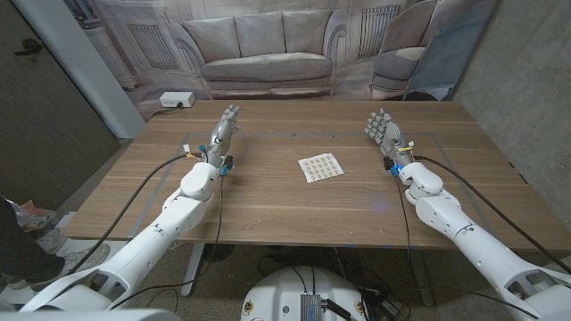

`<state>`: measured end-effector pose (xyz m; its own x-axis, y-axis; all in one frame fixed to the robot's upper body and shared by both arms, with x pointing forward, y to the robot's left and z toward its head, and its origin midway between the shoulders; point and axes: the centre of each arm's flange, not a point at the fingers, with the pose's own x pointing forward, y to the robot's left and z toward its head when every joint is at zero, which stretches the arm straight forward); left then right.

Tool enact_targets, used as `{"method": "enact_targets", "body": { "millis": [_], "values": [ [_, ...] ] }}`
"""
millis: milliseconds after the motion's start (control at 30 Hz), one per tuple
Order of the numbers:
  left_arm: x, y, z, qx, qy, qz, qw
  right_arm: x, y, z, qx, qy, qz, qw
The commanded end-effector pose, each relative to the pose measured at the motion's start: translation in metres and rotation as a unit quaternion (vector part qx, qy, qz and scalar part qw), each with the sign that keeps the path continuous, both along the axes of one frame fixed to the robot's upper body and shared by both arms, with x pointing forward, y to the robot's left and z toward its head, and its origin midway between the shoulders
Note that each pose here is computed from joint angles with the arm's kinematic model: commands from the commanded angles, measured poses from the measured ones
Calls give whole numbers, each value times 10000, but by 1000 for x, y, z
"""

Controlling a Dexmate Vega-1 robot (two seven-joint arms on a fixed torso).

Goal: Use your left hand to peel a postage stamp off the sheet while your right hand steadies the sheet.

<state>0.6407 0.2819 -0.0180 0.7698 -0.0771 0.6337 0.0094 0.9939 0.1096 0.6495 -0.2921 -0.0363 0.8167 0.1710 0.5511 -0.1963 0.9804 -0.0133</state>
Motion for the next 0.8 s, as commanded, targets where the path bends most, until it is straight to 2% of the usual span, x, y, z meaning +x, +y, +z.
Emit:
{"method": "enact_targets", "body": {
  "millis": [33, 400, 633, 800],
  "values": [
    [-6, -8, 14, 524, -255, 339, 9977, 2, 3, -1, 3, -5, 29, 10000],
    [-13, -23, 27, 1306, -419, 607, 9887, 2, 4, -2, 26, -2, 28, 10000],
    [-16, -31, 33, 1484, -460, 485, 9867, 3, 4, -3, 26, -10, 59, 10000],
    [-19, -38, 39, 1851, -479, 654, 9794, 5, 4, -4, 30, 0, 75, 10000]
  ]
}}
